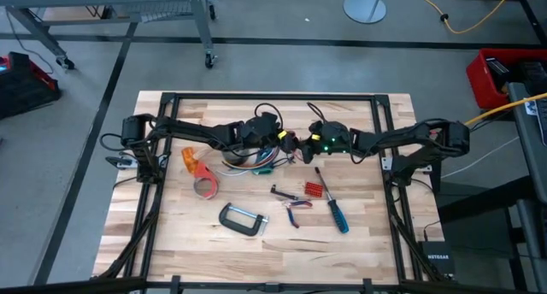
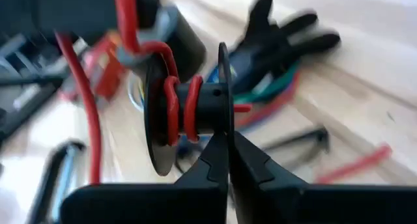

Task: Coil cords
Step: Coil the red wire onto a black spool

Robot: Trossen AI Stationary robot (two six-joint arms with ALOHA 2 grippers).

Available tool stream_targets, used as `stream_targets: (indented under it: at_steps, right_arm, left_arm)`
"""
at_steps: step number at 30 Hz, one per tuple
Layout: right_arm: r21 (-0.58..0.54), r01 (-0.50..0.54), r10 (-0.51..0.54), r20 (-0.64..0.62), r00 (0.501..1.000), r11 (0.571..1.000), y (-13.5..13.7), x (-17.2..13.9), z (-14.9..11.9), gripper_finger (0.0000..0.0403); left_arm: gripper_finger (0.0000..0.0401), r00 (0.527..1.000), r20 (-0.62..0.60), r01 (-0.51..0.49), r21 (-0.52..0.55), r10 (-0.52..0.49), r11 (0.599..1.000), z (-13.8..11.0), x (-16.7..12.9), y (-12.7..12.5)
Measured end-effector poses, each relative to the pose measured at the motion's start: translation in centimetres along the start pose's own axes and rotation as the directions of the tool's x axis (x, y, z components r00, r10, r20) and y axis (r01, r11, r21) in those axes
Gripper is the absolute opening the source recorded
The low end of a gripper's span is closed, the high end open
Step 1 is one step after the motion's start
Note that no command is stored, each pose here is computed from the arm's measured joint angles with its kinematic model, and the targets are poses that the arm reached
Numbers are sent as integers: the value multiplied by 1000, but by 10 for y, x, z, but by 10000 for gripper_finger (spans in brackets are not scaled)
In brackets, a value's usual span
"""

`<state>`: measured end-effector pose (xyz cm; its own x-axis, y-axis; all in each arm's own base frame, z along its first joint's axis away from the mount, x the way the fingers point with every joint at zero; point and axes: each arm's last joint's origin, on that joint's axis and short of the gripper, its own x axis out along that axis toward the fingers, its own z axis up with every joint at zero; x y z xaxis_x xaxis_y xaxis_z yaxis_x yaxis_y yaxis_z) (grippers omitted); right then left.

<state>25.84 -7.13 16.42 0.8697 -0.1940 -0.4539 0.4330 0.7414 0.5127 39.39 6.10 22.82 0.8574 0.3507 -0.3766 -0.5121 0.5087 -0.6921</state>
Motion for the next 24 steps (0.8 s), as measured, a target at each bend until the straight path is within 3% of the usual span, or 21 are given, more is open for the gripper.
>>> stream_targets:
  at_steps: [12,24]
  right_arm:
    - [7,-31,31,23,999,999,16,25,26,1]
    - [6,-14,14,-56,998,1000,3,24,28,1]
  left_arm:
    - [0,1000,-19,-6,44,7,999,-10,-3,-5]
    - [0,996,-79,-26,145,38,989,-17,-4,-3]
